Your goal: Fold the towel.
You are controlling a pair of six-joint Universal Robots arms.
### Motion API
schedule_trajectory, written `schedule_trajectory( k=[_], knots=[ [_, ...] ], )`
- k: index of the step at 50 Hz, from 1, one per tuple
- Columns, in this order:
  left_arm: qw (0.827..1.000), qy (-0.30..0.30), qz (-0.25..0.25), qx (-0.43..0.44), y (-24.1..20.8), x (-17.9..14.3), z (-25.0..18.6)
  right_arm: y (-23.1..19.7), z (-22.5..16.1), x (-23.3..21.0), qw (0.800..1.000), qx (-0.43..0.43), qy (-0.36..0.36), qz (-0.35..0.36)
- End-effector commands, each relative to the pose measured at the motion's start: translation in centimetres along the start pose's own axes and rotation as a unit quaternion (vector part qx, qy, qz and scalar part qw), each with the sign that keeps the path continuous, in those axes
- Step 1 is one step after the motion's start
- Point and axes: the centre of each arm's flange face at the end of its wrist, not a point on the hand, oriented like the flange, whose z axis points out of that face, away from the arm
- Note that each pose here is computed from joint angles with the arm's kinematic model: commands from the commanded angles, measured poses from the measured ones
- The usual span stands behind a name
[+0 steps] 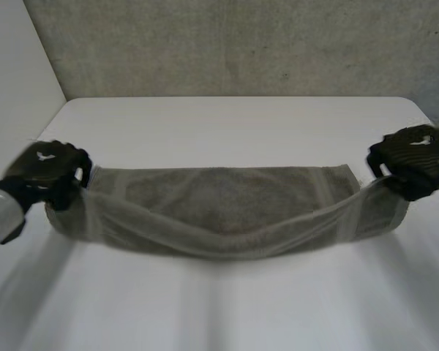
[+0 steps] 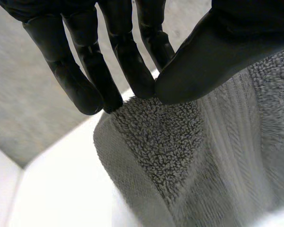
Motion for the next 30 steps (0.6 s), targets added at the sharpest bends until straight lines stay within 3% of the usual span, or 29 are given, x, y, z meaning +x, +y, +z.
schedule_trajectory(
  k=[1,5,13,18,30],
  knots=[
    [0.999,0.004,0.018,-0.043,3.9,1.5,5.9,3.1,7.0,-0.2,0.998,-0.058,-0.016,0.006],
    [0.996,-0.053,0.050,-0.058,4.6,-0.1,8.8,4.2,11.0,0.0,0.999,-0.048,0.018,-0.009],
    [0.995,-0.071,0.069,-0.027,3.7,-0.2,12.2,4.0,14.7,1.3,0.994,0.020,0.109,0.000],
    [0.994,-0.072,0.074,-0.015,3.7,-0.1,13.1,3.1,15.9,0.9,0.990,0.062,0.126,-0.010],
    [0.992,-0.089,0.089,0.020,4.2,0.8,14.7,4.2,18.3,-0.5,0.989,0.059,0.134,-0.009]
  ],
)
